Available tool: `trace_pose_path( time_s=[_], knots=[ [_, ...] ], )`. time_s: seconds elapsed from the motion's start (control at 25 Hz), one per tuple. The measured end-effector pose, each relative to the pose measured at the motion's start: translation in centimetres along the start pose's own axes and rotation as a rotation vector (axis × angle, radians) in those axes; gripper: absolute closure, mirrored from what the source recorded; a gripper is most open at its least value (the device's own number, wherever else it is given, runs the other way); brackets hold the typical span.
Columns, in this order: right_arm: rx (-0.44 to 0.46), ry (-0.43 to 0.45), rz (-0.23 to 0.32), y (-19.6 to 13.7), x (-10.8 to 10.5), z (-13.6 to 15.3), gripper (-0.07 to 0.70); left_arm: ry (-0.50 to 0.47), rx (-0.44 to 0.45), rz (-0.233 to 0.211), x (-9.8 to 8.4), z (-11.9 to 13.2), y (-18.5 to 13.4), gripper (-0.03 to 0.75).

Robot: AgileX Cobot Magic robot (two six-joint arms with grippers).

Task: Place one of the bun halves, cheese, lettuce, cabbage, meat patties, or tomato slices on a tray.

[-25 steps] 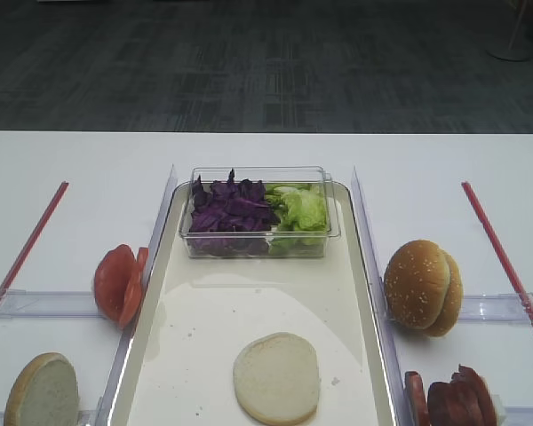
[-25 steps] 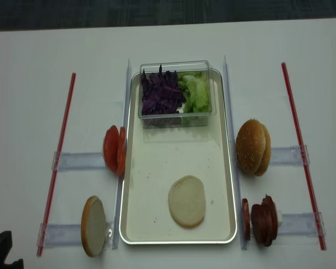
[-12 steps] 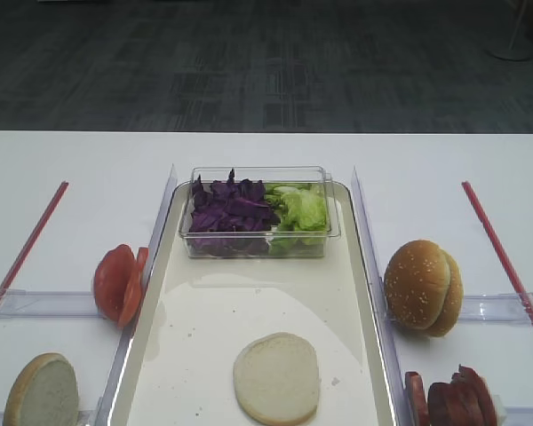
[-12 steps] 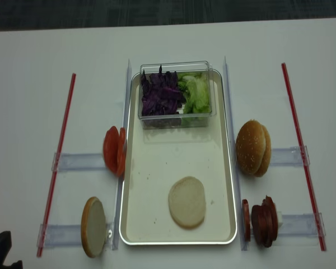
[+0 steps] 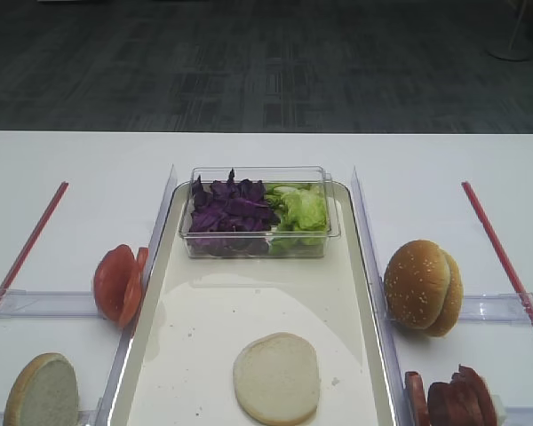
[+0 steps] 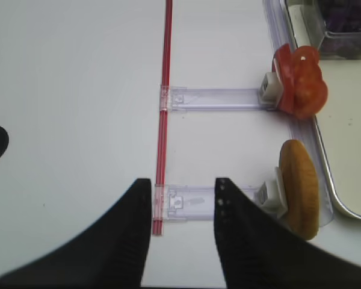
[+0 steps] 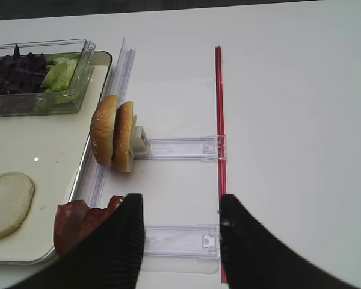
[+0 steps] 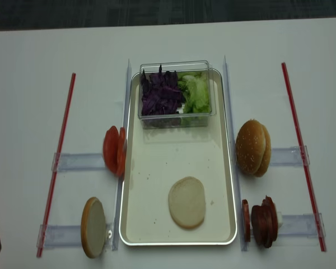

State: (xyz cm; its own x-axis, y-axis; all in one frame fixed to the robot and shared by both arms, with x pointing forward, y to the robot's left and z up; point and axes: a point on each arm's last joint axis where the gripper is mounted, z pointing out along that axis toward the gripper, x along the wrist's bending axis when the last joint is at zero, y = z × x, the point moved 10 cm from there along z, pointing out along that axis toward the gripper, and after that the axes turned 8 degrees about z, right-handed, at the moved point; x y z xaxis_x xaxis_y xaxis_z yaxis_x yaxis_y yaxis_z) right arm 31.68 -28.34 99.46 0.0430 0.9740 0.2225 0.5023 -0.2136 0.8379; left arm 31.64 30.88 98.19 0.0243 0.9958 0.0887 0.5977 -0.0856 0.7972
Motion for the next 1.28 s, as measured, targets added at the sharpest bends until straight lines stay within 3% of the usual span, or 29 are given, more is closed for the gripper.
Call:
trace_pose_path(
  time_s=[0.2,1.28],
  knots=[
    [0.000,0.000,0.000,0.00,0.00,0.00,0.295,0.005,-0.058,-0.003,0.03,-0.67,0.05,0.471],
    [0.000,0.000,0.000,0.00,0.00,0.00,0.295,0.005,-0.059,-0.003,0.03,-0.71,-0.01,0.471]
  ],
)
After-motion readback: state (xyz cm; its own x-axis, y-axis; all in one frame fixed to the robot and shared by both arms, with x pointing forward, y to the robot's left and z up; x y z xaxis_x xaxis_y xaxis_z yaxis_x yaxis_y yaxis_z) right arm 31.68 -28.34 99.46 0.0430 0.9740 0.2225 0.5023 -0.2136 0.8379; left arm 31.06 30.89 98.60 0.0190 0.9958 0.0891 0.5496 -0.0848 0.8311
